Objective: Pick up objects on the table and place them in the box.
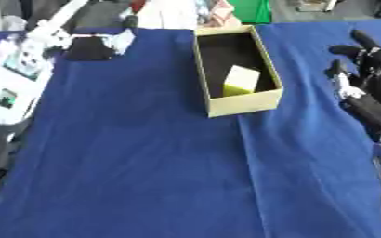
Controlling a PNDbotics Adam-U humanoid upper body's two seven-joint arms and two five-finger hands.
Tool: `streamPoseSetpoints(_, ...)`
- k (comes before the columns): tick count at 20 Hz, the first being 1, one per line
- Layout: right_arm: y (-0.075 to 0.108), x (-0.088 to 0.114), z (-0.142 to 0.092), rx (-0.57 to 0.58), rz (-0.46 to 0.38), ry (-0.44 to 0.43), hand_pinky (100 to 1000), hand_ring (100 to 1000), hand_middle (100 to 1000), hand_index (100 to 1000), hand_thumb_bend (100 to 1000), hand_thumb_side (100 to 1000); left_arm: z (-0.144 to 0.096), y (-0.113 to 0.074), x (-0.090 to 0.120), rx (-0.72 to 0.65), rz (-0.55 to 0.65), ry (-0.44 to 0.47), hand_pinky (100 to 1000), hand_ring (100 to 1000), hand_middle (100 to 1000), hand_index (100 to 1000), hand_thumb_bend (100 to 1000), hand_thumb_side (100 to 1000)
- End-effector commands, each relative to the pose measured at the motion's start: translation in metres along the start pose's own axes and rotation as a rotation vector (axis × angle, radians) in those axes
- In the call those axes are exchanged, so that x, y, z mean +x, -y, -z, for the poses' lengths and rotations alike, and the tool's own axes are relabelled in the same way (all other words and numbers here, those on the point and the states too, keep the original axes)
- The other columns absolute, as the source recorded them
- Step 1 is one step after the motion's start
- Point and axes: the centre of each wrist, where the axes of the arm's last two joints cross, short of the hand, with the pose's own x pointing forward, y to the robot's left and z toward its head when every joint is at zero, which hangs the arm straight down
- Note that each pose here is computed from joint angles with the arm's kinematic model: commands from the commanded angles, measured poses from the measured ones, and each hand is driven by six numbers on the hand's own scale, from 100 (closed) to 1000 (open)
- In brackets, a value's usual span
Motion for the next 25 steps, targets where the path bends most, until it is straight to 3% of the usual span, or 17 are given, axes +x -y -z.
streamPoseSetpoints(1, 0.009, 0.008, 0.002, -0.016, -0.033, 0.027, 775, 1000, 767, 993, 100, 281, -0.017, -0.018, 0.014, 0.060, 0.017, 0.004, 874, 1000, 911, 993, 100, 261)
streamPoseSetpoints(4, 0.010, 0.007, 0.001, -0.024, -0.037, 0.024, 775, 1000, 767, 993, 100, 280, -0.037, -0.014, 0.007, 0.064, 0.013, -0.048, 874, 1000, 915, 998, 100, 277)
streamPoseSetpoints(7, 0.012, 0.006, 0.000, -0.038, -0.039, 0.019, 775, 1000, 767, 992, 100, 279, -0.055, -0.007, -0.002, 0.063, -0.008, -0.094, 869, 1000, 911, 1000, 100, 405)
streamPoseSetpoints(13, 0.012, 0.006, -0.001, -0.046, -0.039, 0.016, 776, 1000, 766, 988, 100, 275, -0.086, 0.007, -0.020, 0.065, -0.039, -0.167, 862, 1000, 895, 991, 100, 446)
streamPoseSetpoints(17, 0.011, 0.005, -0.002, -0.050, -0.035, 0.011, 776, 1000, 766, 987, 100, 273, -0.105, 0.020, -0.034, 0.066, -0.026, -0.236, 855, 1000, 889, 984, 242, 464)
streamPoseSetpoints(25, 0.012, 0.004, -0.002, -0.055, -0.035, 0.009, 776, 1000, 765, 985, 100, 273, -0.128, 0.039, -0.049, 0.147, -0.056, -0.325, 840, 1000, 875, 979, 329, 493)
